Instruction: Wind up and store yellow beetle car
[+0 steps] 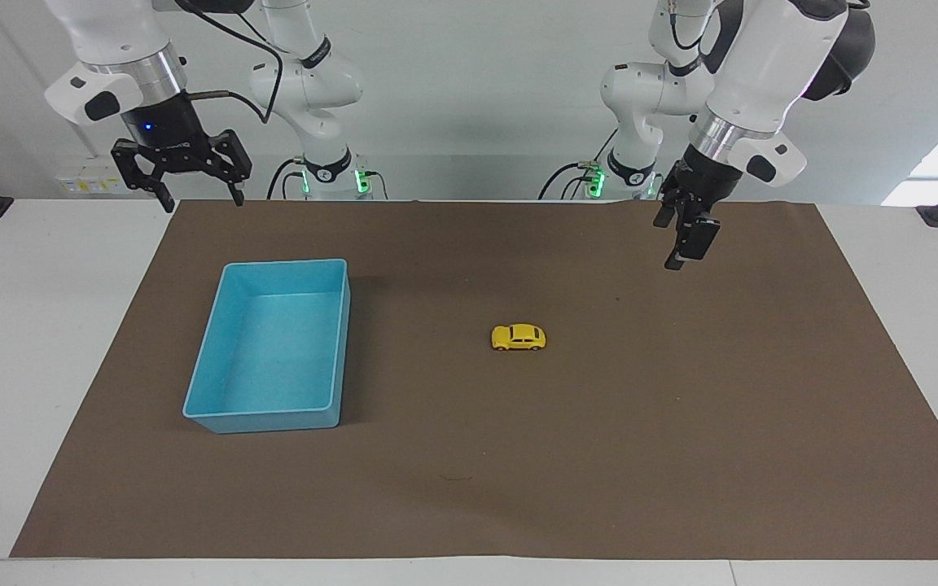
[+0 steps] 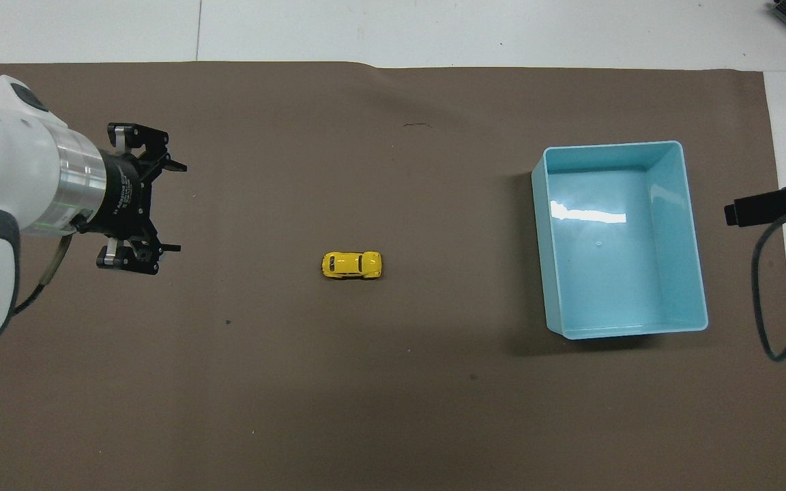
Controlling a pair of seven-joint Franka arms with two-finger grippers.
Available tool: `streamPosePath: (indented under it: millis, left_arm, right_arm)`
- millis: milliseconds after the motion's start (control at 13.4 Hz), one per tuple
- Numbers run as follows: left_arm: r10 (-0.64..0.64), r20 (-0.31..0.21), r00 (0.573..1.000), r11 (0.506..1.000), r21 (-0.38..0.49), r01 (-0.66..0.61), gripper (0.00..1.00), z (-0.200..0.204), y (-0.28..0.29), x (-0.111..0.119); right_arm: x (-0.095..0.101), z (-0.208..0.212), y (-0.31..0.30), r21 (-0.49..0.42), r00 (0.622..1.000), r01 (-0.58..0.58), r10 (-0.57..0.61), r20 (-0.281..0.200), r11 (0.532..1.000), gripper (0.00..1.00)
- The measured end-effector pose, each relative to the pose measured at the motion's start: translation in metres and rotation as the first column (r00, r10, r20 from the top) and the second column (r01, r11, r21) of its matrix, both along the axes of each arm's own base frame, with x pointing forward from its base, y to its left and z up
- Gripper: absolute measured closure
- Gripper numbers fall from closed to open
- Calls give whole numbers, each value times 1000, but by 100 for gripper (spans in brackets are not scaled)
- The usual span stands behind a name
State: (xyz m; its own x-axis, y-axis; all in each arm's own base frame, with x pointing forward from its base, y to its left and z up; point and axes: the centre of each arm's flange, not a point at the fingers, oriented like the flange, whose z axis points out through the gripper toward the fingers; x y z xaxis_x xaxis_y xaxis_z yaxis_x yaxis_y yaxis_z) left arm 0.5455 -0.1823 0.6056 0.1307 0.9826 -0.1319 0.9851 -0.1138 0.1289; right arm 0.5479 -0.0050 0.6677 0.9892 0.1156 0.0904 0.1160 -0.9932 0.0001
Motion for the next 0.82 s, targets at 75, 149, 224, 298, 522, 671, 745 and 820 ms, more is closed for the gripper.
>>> streamPosePath:
  millis: [75,149,224,298,522,671,745,820]
  left_arm:
    - [10,-5,1000,1000,-2,-10,0,-3,-6,0]
    - [18,-11,1000,1000,-3,-18,0,-6,-12,-1]
    - [30,-19,999,1000,-4,-30,0,-9,-18,-2]
    - [46,-29,999,999,-5,-46,0,-13,-25,-3]
    - [77,-64,995,997,3,-77,0,-35,-58,-6]
    - [93,-94,991,995,38,-90,0,-61,-89,-8]
    - [93,-108,990,995,56,-87,0,-76,-105,-11]
    - [89,-121,989,994,74,-80,0,-92,-121,-13]
  right_arm:
    - [0,0,0,0,1000,0,0,0,1000,0]
    - [0,0,0,0,1000,0,0,0,1000,0]
    - [0,0,0,0,1000,0,0,0,1000,0]
    - [0,0,0,0,1000,0,0,0,1000,0]
    - [0,0,0,0,1000,0,0,0,1000,0]
    - [0,0,0,0,1000,0,0,0,1000,0]
    - [0,0,0,0,1000,0,0,0,1000,0]
    - [0,0,0,0,1000,0,0,0,1000,0]
